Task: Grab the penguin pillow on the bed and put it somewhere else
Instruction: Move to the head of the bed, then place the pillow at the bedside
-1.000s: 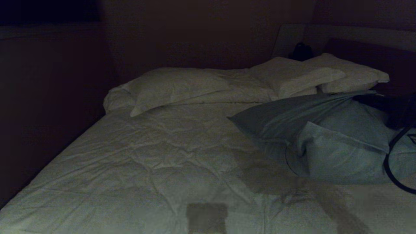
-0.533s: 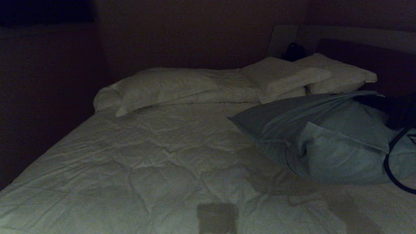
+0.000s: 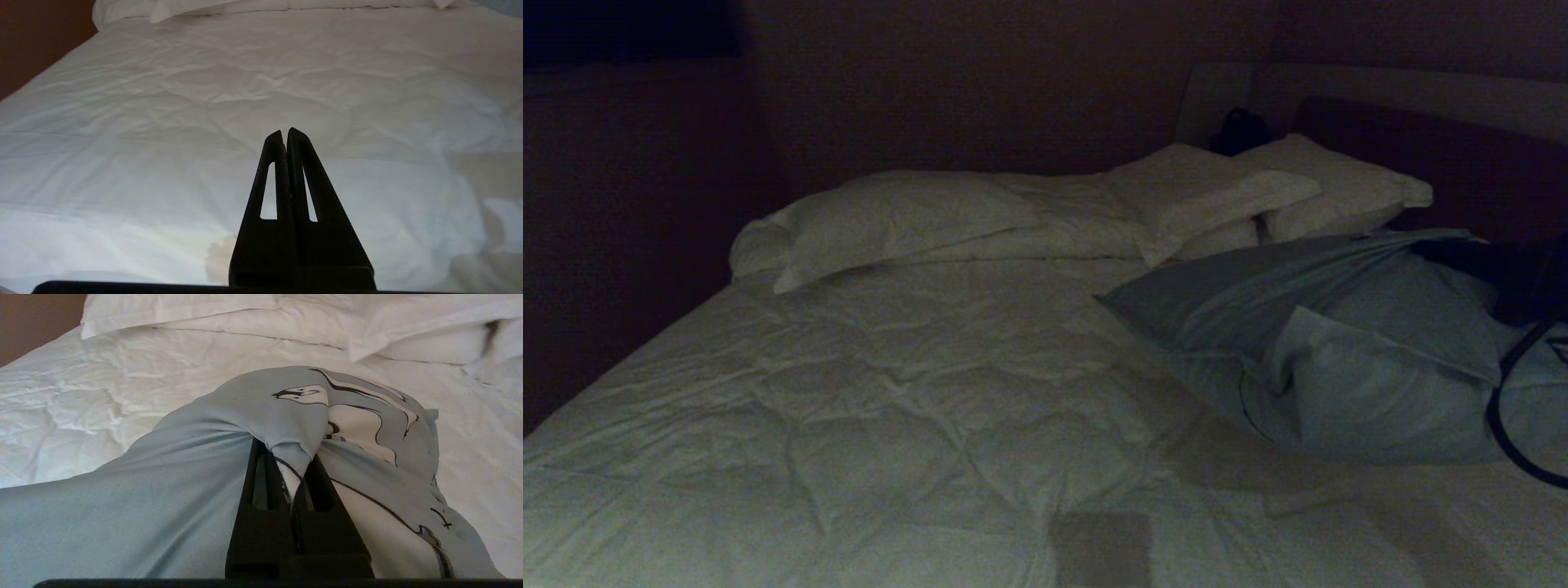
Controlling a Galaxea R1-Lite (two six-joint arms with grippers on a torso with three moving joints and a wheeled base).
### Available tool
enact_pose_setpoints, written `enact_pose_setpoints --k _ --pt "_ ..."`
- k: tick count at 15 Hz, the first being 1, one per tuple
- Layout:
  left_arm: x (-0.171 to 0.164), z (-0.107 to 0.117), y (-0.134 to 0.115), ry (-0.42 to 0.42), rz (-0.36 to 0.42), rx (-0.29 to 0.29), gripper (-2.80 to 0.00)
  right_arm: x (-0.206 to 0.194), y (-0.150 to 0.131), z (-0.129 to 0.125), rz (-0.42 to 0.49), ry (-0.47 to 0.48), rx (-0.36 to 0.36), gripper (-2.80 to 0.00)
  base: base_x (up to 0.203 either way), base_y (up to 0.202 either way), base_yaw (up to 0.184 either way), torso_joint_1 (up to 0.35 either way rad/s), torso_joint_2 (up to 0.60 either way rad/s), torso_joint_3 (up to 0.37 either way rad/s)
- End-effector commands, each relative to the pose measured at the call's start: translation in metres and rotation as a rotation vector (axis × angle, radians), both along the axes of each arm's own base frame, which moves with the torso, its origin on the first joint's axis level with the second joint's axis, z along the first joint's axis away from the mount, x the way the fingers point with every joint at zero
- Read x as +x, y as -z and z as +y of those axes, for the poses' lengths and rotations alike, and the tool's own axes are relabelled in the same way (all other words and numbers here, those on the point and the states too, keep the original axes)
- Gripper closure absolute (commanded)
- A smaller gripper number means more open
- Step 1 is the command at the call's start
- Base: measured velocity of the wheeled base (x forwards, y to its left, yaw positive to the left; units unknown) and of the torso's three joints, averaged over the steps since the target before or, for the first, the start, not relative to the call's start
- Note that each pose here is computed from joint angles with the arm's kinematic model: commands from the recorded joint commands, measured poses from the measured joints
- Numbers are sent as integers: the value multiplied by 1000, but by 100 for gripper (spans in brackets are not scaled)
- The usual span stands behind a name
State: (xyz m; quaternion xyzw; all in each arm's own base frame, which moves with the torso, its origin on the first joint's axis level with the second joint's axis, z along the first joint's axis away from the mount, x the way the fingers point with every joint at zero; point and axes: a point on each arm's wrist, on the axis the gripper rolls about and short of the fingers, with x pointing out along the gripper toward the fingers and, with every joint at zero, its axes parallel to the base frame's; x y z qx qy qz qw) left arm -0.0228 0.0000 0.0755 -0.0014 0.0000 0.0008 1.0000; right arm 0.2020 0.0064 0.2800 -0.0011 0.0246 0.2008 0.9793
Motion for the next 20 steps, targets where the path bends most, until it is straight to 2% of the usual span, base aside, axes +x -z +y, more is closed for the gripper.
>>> enact_pose_setpoints --k 1,9,15,18,20 --pt "0 0 0 -1 0 -2 0 0 0 0 -1 -3 -1 0 0 -194 1 2 -1 2" --pt "0 0 0 -2 0 -2 0 2 2 0 6 -4 -1 0 0 -190 2 2 1 3" --pt "0 0 0 -2 0 -2 0 6 3 -2 14 18 -2 0 0 -28 0 2 1 -1" --pt "0 0 0 -2 0 -2 0 9 5 -18 20 100 -4 0 0 0 0 0 0 0" --pt "0 0 0 -2 0 -2 0 17 5 -35 29 215 -9 0 0 0 0 0 0 0"
